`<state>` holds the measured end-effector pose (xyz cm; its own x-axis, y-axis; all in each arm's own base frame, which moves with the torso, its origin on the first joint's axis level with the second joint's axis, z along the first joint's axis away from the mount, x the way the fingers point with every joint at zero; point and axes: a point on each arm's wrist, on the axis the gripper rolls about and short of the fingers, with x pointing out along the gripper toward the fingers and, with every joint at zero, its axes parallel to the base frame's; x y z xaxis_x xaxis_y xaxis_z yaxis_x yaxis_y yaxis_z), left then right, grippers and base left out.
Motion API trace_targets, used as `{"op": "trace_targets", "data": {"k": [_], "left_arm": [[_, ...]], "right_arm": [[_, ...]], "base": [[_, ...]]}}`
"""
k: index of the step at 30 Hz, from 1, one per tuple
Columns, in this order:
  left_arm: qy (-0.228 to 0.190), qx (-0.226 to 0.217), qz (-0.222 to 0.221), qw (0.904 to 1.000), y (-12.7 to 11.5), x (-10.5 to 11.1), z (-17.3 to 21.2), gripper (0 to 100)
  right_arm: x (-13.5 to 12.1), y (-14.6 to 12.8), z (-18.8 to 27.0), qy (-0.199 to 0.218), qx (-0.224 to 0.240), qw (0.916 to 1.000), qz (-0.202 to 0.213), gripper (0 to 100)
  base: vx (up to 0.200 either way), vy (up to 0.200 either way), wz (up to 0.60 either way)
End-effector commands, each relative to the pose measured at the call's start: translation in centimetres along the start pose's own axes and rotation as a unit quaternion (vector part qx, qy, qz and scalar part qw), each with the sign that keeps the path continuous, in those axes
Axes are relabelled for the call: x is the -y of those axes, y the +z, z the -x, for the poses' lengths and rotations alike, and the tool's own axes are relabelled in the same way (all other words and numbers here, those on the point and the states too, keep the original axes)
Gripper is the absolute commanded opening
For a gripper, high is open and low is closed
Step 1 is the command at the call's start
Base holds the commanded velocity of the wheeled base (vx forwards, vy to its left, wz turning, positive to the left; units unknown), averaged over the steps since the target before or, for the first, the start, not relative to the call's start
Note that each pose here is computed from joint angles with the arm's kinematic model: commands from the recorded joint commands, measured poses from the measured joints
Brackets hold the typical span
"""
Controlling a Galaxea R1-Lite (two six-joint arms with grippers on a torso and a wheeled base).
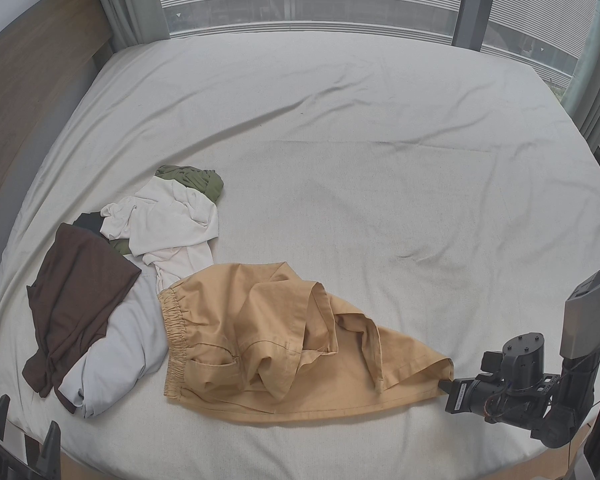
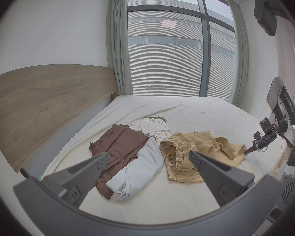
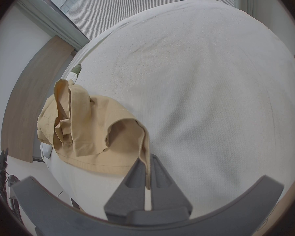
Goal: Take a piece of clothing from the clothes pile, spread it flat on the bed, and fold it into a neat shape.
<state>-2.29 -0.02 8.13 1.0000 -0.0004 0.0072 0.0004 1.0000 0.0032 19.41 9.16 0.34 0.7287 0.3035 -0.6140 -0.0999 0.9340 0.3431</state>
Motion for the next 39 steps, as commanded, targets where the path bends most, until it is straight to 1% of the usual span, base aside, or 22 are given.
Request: {"op": "trace_targets", "data": {"k": [1, 18, 19, 23, 25, 26, 27, 29, 30, 32, 33, 34, 35, 36, 37, 38, 39], "left_arm": [[0.000, -0.001, 0.000, 1.0000, -0.5, 0.0, 0.0, 100], [0.000, -0.001, 0.000, 1.0000, -0.5, 0.0, 0.0, 100], [0.000, -0.001, 0.000, 1.0000, -0.5, 0.0, 0.0, 100], [0.000, -0.001, 0.000, 1.0000, -0.5, 0.0, 0.0, 100], [0.000, -0.001, 0.000, 1.0000, -0.5, 0.0, 0.0, 100], [0.000, -0.001, 0.000, 1.0000, -0.5, 0.0, 0.0, 100], [0.000, -0.001, 0.000, 1.0000, -0.5, 0.0, 0.0, 100], [0.000, -0.001, 0.000, 1.0000, -0.5, 0.0, 0.0, 100], [0.000, -0.001, 0.000, 1.0000, -0.5, 0.0, 0.0, 100], [0.000, -0.001, 0.000, 1.0000, -0.5, 0.0, 0.0, 100], [0.000, -0.001, 0.000, 1.0000, -0.5, 0.0, 0.0, 100], [0.000, -0.001, 0.000, 1.0000, -0.5, 0.0, 0.0, 100], [0.000, -0.001, 0.001, 1.0000, -0.5, 0.0, 0.0, 100], [0.000, -0.001, 0.001, 1.0000, -0.5, 0.0, 0.0, 100], [0.000, -0.001, 0.000, 1.0000, -0.5, 0.0, 0.0, 100], [0.000, -0.001, 0.000, 1.0000, -0.5, 0.0, 0.0, 100], [0.000, -0.001, 0.000, 1.0000, -0.5, 0.0, 0.0, 100]], "right_arm": [[0.4, -0.2, 0.3, -0.009, -0.006, 0.9999, -0.002, 0], [0.6, -0.3, 0.2, -0.014, -0.011, 0.9998, -0.004, 0], [0.6, -0.3, 0.2, -0.014, -0.011, 0.9998, -0.004, 100], [0.4, -0.1, 0.4, -0.010, -0.003, 0.9999, -0.005, 100], [0.1, 0.4, 0.9, -0.002, 0.015, 0.9999, -0.004, 100], [0.1, 0.4, 0.9, -0.002, 0.015, 0.9999, -0.004, 100], [-0.2, 1.2, 1.6, 0.009, 0.039, 0.9992, -0.002, 100], [-0.2, 1.2, 1.6, 0.009, 0.039, 0.9992, -0.002, 100], [-0.8, 2.5, 3.2, 0.029, 0.086, 0.9958, 0.010, 100], [-1.1, 3.2, 4.0, 0.041, 0.113, 0.9925, 0.024, 100], [-1.2, 3.4, 4.2, 0.043, 0.118, 0.9917, 0.026, 100], [-1.8, 4.2, 5.0, 0.066, 0.154, 0.9853, 0.034, 100], [-2.1, 4.6, 5.4, 0.079, 0.173, 0.9811, 0.037, 100], [-2.3, 4.8, 5.6, 0.084, 0.181, 0.9792, 0.037, 100], [-3.0, 5.3, 5.8, 0.103, 0.198, 0.9739, 0.041, 100], [-3.4, 5.4, 5.9, 0.114, 0.203, 0.9715, 0.044, 100], [-4.1, 5.7, 6.0, 0.133, 0.211, 0.9673, 0.047, 100]], "base": [[0.000, 0.000, 0.00], [0.000, 0.000, 0.00], [0.000, 0.000, 0.00], [0.000, 0.000, 0.00], [0.000, 0.000, 0.00], [0.000, 0.000, 0.00], [0.000, 0.000, 0.00], [0.000, 0.000, 0.00], [0.000, 0.000, 0.00], [0.000, 0.000, 0.00], [0.000, 0.000, 0.00], [0.000, 0.000, 0.00], [0.000, 0.000, 0.00], [0.000, 0.000, 0.00], [0.000, 0.000, 0.00], [0.000, 0.000, 0.00], [0.000, 0.000, 0.00]]}}
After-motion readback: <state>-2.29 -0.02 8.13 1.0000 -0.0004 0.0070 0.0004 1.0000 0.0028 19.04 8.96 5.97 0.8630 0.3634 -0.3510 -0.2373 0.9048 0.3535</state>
